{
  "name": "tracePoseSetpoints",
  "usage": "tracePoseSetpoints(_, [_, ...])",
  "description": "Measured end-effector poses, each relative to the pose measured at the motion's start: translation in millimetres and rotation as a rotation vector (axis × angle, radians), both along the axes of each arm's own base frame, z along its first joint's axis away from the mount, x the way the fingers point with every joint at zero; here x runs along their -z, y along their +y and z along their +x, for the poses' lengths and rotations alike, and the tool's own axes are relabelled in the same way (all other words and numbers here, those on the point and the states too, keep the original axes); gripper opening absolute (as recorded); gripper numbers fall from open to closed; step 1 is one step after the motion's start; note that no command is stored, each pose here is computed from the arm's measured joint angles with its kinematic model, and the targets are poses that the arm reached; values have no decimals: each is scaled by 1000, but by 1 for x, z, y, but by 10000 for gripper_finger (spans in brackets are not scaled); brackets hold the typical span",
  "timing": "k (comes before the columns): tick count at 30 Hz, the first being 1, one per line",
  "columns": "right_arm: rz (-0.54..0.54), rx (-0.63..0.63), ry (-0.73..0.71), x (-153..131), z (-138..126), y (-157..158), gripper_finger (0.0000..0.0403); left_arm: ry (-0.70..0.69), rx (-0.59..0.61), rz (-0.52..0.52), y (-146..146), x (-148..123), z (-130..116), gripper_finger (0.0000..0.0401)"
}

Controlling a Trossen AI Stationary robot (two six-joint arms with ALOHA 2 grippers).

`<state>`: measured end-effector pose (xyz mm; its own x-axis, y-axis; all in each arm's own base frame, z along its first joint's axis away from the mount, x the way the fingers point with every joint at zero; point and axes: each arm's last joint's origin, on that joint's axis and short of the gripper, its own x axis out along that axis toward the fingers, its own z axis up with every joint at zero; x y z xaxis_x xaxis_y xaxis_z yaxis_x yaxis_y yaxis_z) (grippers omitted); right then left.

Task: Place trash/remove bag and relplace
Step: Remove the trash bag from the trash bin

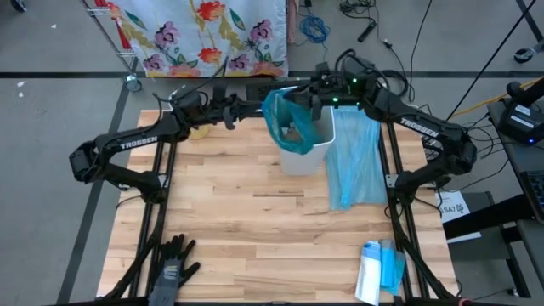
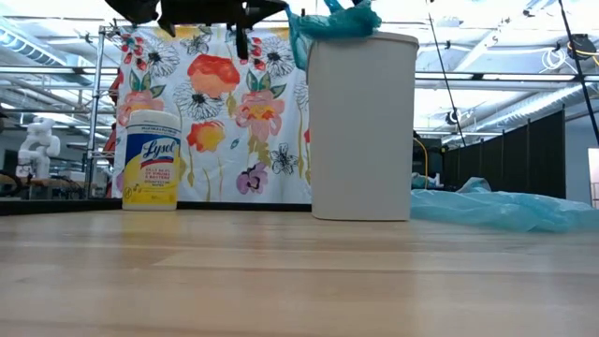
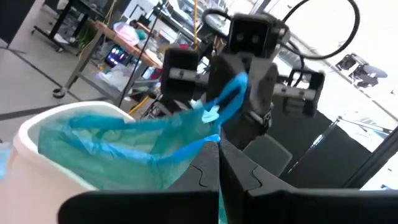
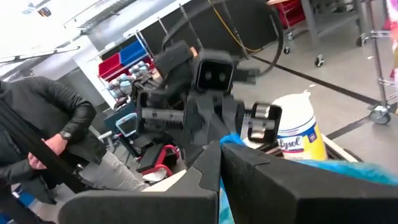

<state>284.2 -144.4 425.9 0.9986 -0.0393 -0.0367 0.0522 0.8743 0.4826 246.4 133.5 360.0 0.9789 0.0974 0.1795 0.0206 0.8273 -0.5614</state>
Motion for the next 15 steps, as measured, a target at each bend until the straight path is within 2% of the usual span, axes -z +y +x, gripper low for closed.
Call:
tracePoseSetpoints(6, [-18, -56, 17, 8, 13, 5, 5, -24, -1, 21, 5, -14, -3, 0])
tracePoseSetpoints(9, [-16, -101, 6, 11, 19, 6, 18, -27, 5, 25, 5, -19, -4, 0])
tracePoseSetpoints(15, [-5, -97, 23, 20, 28, 2, 51, -21, 27, 27, 6, -22, 0, 0])
